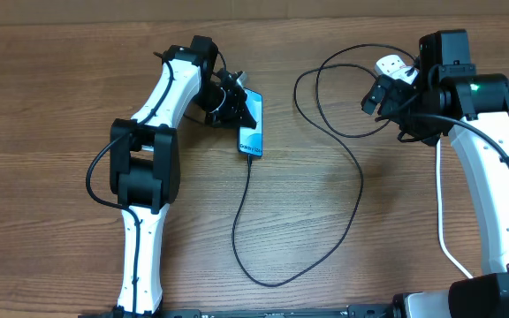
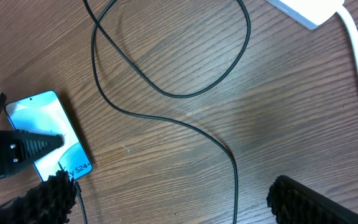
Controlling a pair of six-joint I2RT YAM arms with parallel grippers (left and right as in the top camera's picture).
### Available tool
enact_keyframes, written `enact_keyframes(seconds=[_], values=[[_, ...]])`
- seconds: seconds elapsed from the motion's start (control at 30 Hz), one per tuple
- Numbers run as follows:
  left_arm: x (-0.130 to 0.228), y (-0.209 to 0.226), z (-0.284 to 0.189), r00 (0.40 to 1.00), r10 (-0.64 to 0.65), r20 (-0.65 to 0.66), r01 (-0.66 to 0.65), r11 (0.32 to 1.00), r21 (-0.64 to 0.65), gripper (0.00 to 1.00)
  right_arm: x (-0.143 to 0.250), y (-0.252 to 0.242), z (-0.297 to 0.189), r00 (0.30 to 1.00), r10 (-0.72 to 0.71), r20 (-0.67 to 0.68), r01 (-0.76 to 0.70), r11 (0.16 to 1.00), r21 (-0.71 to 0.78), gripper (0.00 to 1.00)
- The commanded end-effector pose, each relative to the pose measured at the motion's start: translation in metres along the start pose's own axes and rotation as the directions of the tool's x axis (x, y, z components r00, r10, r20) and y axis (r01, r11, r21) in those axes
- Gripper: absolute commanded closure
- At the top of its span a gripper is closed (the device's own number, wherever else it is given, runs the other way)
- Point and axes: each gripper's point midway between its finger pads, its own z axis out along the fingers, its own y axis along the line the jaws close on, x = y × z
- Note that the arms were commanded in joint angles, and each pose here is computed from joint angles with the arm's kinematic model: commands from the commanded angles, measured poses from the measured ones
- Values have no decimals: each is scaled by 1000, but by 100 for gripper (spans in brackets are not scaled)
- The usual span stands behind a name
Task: Plug charger to phone and switch on socket
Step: 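Lower the plugged phone onto the table with the left gripper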
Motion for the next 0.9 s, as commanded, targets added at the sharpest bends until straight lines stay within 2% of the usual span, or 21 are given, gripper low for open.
enact_keyframes(seconds=[0.0, 0.33, 0.53, 0.67, 0.8, 0.87], values=[[-1, 2, 3, 1000, -20, 0, 20, 1000, -13, 96, -1, -3, 2, 1000, 1, 2, -1, 1000, 9, 0], [5, 12, 13, 999, -45, -15, 44, 999, -20, 95, 1, -1, 2, 1000, 3, -11, -3, 1000, -5, 0], [6, 23, 13, 998, -68, -10, 67, 994, -85, 84, 2, -1, 2, 1000, 2, -13, -2, 1000, -4, 0], [6, 28, 12, 997, -71, -8, 70, 991, -116, 82, 2, -1, 2, 1000, 3, -14, -3, 1000, -3, 0], [6, 36, 11, 997, -73, -3, 71, 985, -160, 71, 2, -1, 2, 1000, 2, -14, -3, 1000, -3, 0], [7, 42, 10, 997, -75, -3, 73, 978, -197, 60, 2, -1, 2, 1000, 2, -14, -3, 1000, -3, 0]])
